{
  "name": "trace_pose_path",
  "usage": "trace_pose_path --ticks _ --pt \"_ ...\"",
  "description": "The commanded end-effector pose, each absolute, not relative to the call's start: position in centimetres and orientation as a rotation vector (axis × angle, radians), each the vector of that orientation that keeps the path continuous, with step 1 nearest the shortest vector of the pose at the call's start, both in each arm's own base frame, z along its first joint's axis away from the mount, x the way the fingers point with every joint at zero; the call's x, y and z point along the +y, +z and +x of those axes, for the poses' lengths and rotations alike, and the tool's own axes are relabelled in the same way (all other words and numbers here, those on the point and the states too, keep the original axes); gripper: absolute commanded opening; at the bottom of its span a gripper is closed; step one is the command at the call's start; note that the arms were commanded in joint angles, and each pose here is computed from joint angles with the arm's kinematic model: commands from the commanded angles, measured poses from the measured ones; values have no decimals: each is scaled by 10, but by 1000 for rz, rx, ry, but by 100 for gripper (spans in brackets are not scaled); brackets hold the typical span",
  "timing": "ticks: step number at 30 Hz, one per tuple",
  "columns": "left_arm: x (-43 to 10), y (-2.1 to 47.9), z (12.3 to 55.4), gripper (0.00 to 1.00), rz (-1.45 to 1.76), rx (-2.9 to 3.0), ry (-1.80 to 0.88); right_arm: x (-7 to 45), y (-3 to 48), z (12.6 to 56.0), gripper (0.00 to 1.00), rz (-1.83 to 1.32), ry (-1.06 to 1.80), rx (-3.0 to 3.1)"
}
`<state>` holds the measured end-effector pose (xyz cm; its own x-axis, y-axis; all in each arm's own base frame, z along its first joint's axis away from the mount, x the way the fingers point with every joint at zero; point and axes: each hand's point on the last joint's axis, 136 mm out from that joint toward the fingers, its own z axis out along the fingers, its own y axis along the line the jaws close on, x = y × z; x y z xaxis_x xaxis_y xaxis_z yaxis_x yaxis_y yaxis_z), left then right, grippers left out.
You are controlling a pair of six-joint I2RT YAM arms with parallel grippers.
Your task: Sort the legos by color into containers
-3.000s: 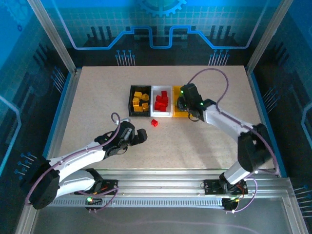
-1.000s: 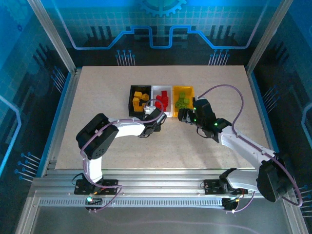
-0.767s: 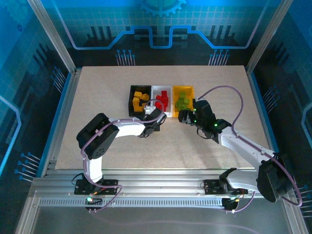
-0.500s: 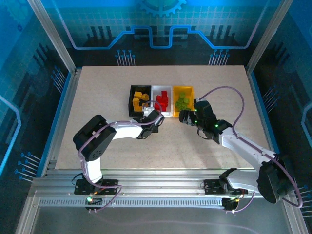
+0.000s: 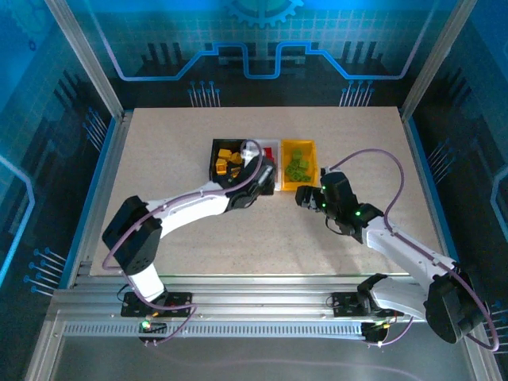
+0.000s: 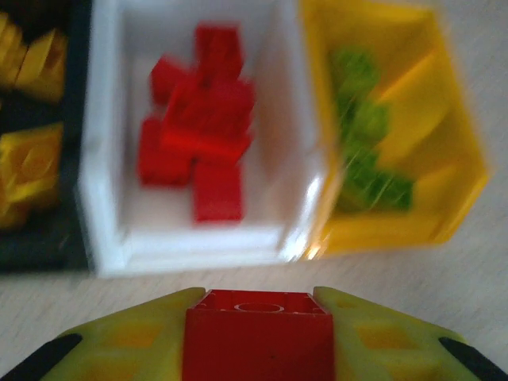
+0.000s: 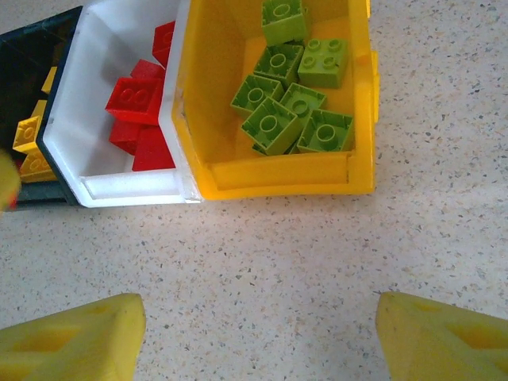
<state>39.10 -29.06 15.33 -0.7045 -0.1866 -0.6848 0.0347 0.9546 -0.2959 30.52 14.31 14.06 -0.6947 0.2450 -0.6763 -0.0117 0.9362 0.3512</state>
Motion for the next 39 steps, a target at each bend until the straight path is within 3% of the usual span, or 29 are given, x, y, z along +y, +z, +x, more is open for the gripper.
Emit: trace_pose_path --ticks 1,13,16,20,25,31,33,34,39 --pt "-285 138 423 38 -120 2392 -334 138 145 305 78 198 434 2286" --pt "-287 119 515 43 -195 2384 -292 133 148 301 78 202 447 2278" --pt "-292 119 523 50 -183 2377 -300 133 151 301 78 203 453 2272" --pt "-297 140 524 67 -173 2353 -346 131 158 302 79 206 454 2252" --pt "-297 203 490 99 -141 2227 -467 126 169 301 85 197 433 2218" --pt "-273 257 412 99 -85 2044 -572 120 178 301 88 167 390 2175" --pt "-255 262 389 99 -84 1993 -561 119 179 299 91 158 386 2161" --pt "-241 262 376 99 -91 1966 -547 117 179 299 100 160 381 2149" --pt "-168 249 345 99 -143 1864 -311 115 176 296 100 163 396 2099"
